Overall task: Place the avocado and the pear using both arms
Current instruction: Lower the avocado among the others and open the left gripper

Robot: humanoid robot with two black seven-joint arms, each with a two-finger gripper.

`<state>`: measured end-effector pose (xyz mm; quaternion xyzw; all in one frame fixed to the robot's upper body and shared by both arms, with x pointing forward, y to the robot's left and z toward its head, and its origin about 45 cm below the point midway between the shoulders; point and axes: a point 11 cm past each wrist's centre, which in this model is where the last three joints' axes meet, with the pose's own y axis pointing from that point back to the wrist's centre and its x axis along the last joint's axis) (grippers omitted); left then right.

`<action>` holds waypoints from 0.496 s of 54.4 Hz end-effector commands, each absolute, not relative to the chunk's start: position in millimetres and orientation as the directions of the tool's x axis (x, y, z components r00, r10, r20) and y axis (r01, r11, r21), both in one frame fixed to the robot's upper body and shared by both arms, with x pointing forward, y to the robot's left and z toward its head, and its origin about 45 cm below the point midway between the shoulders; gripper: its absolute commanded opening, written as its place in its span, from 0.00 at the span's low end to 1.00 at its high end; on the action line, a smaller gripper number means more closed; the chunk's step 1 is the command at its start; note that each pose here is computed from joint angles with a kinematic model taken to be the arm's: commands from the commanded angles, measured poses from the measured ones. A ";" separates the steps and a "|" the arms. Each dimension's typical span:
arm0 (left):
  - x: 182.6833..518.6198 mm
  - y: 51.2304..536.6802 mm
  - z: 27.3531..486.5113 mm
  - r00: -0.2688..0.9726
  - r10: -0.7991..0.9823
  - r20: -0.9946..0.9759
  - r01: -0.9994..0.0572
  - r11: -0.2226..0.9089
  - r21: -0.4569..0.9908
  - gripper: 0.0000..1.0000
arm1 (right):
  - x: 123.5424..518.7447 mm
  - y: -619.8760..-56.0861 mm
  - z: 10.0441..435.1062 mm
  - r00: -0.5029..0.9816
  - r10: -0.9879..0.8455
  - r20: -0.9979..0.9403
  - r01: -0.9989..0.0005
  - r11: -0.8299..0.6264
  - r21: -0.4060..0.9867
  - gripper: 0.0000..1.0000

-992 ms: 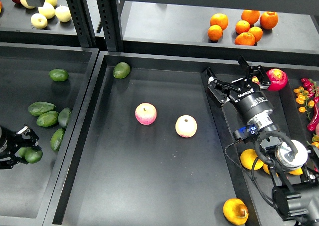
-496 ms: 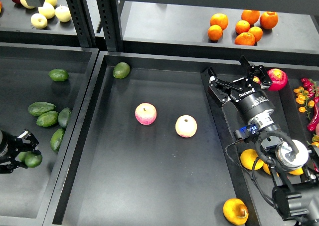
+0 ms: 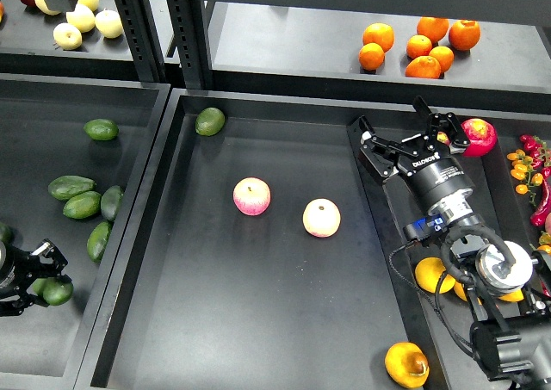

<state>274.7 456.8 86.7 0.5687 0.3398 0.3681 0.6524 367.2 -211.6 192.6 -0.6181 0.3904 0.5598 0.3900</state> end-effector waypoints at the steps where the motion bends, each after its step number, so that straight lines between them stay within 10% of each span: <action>1: 274.8 457.8 86.7 0.504 0.863 -0.018 -0.094 0.075 0.993 0.34 | 367.2 -211.8 192.6 0.068 -0.046 -0.997 -0.919 -0.391 -0.045 1.00; 27: 274.2 462.7 88.3 0.528 0.849 0.007 -0.090 0.047 0.995 0.53 | 366.5 -212.3 191.5 0.065 -0.046 -0.997 -0.920 -0.389 -0.042 1.00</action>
